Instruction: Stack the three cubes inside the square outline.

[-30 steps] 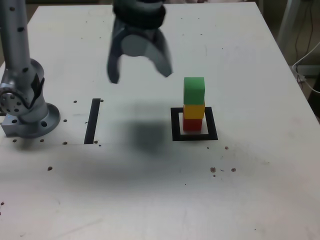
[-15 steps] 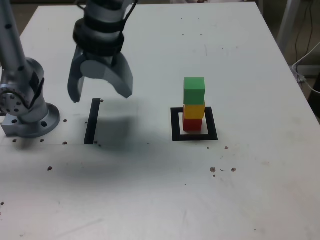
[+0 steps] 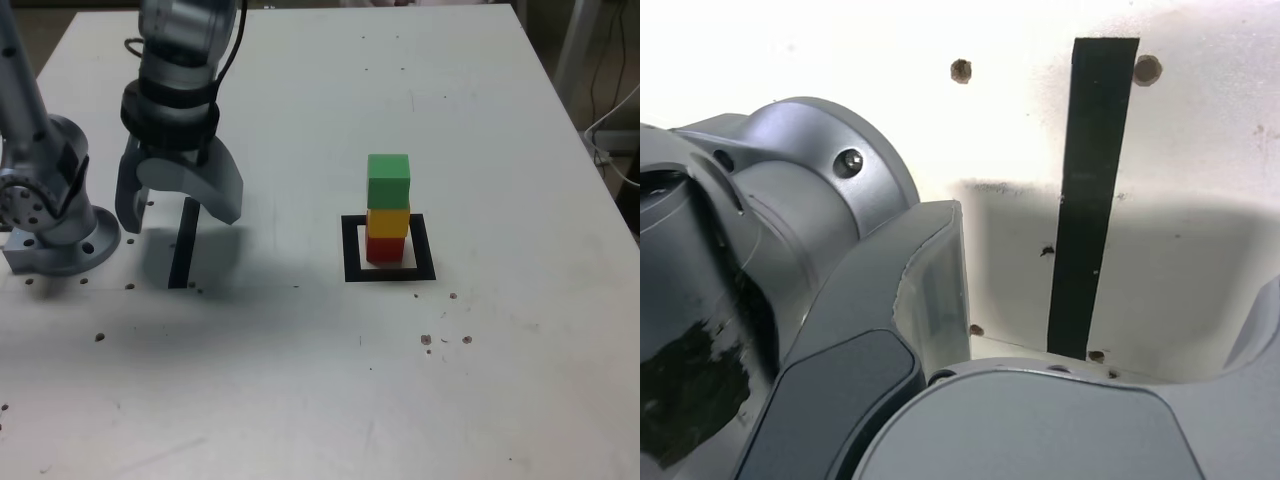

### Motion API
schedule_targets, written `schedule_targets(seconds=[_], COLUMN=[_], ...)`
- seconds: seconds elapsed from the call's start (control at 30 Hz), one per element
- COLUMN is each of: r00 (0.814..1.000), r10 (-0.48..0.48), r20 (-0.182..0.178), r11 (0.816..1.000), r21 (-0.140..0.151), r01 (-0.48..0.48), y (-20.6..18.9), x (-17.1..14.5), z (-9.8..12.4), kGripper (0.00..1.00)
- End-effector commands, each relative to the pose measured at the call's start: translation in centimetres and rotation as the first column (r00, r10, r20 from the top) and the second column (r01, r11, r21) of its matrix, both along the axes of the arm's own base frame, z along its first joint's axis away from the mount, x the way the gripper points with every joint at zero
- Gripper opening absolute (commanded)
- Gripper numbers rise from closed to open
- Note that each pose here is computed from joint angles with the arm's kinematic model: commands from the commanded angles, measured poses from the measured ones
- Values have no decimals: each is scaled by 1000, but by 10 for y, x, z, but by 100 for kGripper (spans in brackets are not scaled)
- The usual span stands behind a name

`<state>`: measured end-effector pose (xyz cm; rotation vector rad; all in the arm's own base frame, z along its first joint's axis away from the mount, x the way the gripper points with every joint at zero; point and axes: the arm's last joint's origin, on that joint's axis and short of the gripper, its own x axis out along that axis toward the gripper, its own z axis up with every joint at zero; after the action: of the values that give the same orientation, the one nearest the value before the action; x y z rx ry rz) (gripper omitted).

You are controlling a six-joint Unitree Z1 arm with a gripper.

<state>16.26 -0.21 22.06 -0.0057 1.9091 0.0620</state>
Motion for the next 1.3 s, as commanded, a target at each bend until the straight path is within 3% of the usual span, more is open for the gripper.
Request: schedule_targets(seconds=[0.0,0.8,1.27], r00=[1000,998,999], r10=[-1,-4,-4], r20=[10,60,53], r11=[1000,1000,1000], r21=[-2,-4,-10], r01=[1,5,5], y=[0,0,0], x=[-2,-7,-12], z=[1,7,14], kGripper=[100,100,100])
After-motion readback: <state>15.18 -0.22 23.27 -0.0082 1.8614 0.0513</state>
